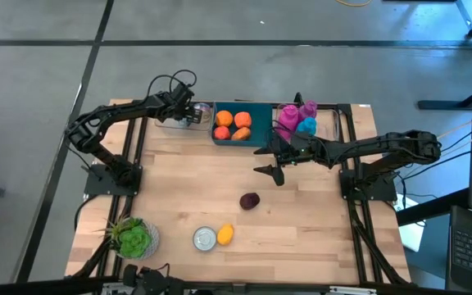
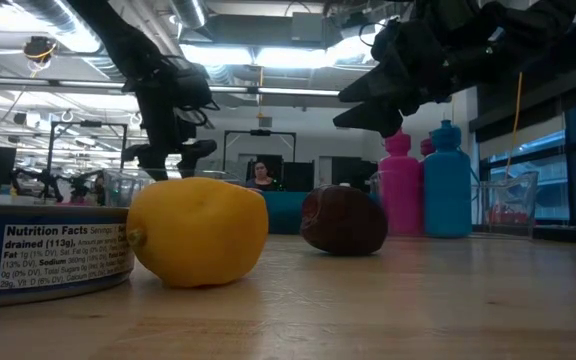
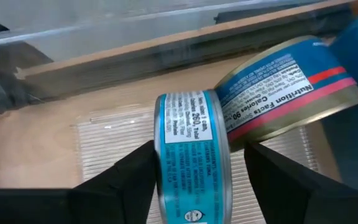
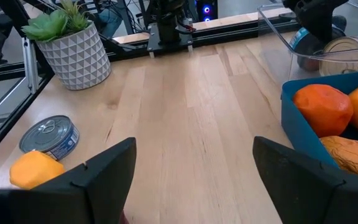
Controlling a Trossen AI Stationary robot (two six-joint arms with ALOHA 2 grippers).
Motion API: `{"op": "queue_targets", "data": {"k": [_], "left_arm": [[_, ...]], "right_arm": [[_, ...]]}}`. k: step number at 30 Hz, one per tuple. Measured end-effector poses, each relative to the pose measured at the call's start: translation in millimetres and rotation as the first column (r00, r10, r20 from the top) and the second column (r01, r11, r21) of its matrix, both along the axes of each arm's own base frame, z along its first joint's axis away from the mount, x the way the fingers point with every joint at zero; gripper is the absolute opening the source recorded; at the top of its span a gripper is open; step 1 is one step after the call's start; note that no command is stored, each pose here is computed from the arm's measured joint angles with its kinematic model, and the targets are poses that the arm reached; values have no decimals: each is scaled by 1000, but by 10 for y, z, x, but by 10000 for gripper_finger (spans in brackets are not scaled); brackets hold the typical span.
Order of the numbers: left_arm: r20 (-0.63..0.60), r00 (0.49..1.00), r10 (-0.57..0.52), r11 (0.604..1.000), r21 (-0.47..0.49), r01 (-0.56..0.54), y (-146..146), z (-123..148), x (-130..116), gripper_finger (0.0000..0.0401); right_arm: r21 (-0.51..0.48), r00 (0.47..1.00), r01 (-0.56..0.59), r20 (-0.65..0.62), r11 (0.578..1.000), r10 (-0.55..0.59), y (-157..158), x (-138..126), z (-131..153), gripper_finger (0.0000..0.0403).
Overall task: Pick & Place Food Item
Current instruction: Put the top yellow blue tuna can into the left transparent bin, then put the apple into the blue bin
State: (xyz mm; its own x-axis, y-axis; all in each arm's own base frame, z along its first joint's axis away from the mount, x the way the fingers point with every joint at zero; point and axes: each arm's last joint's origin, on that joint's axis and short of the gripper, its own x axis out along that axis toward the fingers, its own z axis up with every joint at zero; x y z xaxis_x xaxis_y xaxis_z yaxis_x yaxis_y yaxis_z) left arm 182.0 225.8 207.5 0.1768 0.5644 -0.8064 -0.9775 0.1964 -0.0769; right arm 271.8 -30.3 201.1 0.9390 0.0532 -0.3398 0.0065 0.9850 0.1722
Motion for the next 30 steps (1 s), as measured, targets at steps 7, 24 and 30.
{"op": "queue_targets", "data": {"k": [7,24,30], "left_arm": [[38,998,-58,995,81,55,-11,313,-1,237],[125,968,-217,976,57,212,-159,467,30,235],[105,936,-336,942,17,336,-321,499,56,235]], "right_arm": [[-1,1000,0,0,1000,0,0,0,0,322],[-7,1000,0,-7,1000,0,-1,-2,-6,322],[-27,1000,4,-12,1000,-4,-4,-4,-12,322]]}}
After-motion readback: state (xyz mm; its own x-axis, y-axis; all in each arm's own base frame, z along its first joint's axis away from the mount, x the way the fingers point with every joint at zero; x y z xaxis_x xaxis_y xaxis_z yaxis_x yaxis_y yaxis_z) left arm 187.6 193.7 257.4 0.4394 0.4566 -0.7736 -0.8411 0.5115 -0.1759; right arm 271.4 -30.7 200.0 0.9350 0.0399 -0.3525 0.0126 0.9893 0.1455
